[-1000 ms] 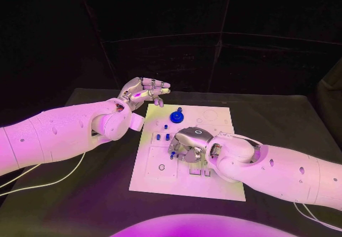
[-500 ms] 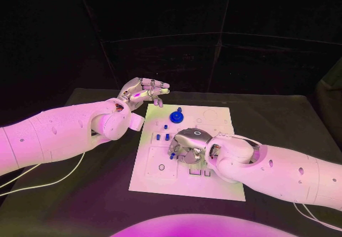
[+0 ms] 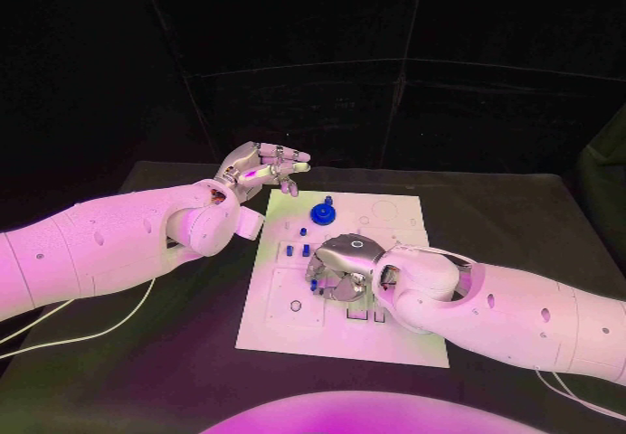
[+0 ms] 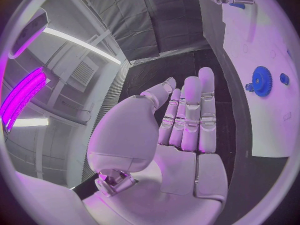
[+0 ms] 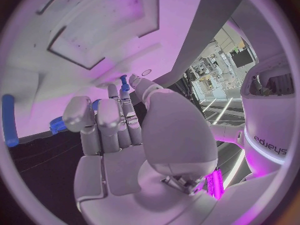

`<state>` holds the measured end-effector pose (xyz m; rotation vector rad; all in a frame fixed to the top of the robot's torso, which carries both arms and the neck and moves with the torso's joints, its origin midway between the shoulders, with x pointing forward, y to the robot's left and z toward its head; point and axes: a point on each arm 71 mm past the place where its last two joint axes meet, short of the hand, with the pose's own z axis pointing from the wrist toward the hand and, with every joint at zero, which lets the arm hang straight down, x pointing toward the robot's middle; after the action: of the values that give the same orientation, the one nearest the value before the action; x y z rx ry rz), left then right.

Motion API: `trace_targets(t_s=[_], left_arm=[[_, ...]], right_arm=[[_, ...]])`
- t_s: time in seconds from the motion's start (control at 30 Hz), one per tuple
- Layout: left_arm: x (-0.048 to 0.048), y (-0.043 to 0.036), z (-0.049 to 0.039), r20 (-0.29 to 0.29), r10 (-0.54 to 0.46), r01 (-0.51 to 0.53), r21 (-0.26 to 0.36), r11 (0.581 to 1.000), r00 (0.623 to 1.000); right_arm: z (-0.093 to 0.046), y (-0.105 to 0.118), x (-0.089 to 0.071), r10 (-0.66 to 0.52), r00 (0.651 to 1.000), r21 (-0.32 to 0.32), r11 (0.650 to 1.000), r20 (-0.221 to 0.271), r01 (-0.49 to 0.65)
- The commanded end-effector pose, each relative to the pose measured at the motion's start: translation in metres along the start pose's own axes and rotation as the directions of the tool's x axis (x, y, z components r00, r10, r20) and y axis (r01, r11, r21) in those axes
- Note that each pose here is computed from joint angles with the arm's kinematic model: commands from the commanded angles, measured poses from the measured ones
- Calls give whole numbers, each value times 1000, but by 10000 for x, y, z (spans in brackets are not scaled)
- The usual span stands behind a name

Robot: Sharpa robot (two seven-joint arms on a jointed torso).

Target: Assemble the parts on the task board

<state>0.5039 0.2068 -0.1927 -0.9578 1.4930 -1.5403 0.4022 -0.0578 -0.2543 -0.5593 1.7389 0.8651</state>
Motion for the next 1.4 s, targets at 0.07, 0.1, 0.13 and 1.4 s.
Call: trace_targets(t_s=[0.07,0.1,0.13,1.4], left_arm=[[17,-1,8,-19,-13,12,-12,1000,1000],[18,1,9,-20,-13,13,-14,1000,1000],[19,2,10,-21,-14,13,-16,1000,1000],[-28,28,15,-27,-16,15,-39,999,1000]], right_arm=[[-2,18,-22,-27,999,-27,999,23,27],[-5,19,-25,-25,999,-28,999,26,26],[-7,19,-27,-23,999,-29,999,28,24],[-891,-743,-572,-71,989,338,941,130,23]])
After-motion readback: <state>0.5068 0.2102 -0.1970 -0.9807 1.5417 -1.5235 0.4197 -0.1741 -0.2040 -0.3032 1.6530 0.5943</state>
